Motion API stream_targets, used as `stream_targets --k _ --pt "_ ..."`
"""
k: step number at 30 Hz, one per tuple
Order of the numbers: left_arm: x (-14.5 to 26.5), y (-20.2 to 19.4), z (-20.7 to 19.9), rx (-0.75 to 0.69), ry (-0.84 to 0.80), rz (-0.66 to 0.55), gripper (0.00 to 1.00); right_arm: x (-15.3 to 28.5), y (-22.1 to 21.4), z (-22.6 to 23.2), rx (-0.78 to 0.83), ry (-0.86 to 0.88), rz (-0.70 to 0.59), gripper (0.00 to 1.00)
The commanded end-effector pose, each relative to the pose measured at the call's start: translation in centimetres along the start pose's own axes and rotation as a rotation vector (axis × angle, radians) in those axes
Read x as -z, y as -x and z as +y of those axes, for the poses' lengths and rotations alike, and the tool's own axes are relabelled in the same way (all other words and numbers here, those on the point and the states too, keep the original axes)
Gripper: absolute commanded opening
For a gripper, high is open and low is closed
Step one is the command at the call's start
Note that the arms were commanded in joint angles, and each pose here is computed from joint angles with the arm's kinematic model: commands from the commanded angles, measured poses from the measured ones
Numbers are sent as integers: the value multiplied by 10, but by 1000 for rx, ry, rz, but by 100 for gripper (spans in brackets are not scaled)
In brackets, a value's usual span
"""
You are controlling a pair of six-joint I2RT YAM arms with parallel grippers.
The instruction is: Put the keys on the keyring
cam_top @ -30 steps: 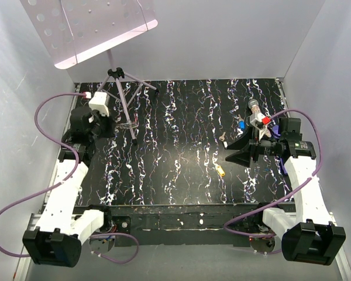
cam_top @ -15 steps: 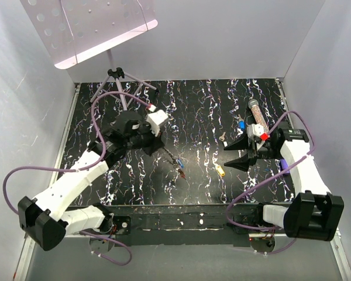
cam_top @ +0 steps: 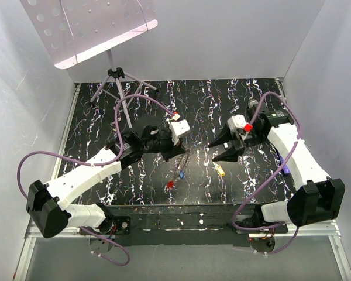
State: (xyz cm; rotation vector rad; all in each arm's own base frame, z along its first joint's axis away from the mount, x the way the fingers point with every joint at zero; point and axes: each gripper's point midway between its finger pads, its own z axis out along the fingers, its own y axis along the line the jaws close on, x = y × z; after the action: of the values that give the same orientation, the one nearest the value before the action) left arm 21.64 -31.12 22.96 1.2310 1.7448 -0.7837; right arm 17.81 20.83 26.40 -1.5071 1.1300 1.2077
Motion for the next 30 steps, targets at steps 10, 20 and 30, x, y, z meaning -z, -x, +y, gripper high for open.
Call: stream_targets --k 10,20,30 --pt "16 37 -35 -164 -122 -372 0 -22 8 25 -141 147 286 55" --pt "16 25 -45 -313 -154 -454 0 -52 1 -9 73 17 204 56" --pt "9 25 -50 -355 -197 -511 0 -69 5 -6 176 -123 80 50"
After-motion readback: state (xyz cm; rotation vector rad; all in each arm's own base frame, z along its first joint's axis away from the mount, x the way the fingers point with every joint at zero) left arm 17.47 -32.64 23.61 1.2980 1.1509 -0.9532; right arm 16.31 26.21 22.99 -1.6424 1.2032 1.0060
